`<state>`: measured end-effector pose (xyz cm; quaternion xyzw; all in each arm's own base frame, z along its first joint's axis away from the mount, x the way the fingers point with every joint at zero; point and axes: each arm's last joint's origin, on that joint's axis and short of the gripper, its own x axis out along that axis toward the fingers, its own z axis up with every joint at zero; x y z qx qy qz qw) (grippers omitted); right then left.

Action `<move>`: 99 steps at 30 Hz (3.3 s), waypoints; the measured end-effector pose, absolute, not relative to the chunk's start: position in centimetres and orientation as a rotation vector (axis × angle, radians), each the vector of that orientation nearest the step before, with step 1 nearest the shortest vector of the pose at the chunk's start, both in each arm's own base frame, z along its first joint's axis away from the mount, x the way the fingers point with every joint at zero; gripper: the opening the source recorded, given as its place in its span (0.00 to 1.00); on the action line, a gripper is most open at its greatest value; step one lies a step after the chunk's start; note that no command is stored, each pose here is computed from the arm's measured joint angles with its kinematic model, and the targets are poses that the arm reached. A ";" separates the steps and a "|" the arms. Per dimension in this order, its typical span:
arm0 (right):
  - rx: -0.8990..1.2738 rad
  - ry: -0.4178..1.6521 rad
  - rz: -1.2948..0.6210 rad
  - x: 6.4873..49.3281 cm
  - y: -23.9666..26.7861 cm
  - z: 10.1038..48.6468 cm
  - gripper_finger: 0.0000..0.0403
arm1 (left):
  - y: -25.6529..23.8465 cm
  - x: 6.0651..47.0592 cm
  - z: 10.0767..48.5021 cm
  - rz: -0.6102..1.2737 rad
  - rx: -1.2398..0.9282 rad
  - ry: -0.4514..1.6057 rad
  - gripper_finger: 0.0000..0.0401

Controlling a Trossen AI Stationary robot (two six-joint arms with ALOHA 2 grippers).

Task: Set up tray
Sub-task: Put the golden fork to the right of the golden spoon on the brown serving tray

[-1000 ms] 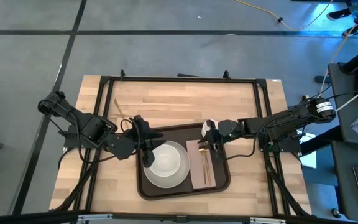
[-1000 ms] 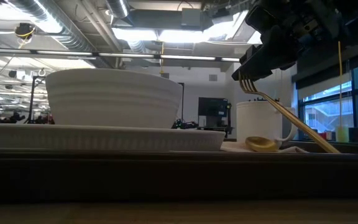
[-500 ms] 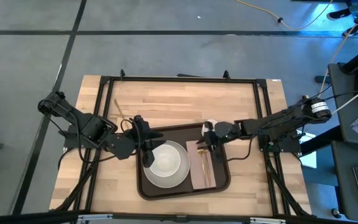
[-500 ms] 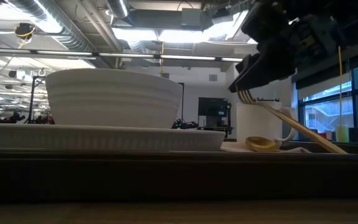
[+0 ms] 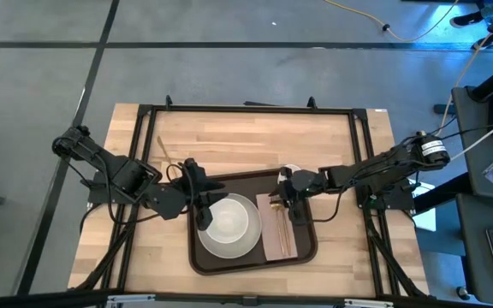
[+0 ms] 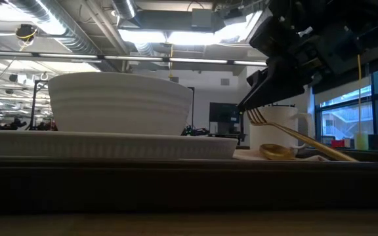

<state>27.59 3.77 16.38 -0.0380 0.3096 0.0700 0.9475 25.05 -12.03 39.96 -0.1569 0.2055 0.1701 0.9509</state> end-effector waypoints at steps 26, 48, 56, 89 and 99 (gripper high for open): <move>0.120 0.595 0.033 28.6 3.8 17.9 0.27 | -12.0 25.0 40.0 0.341 -0.321 0.421 0.28; 0.822 1.036 -0.467 27.7 9.3 23.0 0.27 | -7.9 22.1 36.7 0.606 -0.088 0.870 0.28; 0.845 1.106 -0.550 29.5 11.5 17.8 0.25 | -7.3 21.1 36.4 0.670 -0.023 0.950 0.28; 0.738 1.318 -0.562 31.6 16.9 15.9 0.00 | -7.3 21.1 36.4 0.665 -0.007 0.947 0.28; 0.751 1.317 -0.524 32.4 17.4 14.4 0.00 | -7.3 21.1 36.4 0.665 -0.008 0.945 0.28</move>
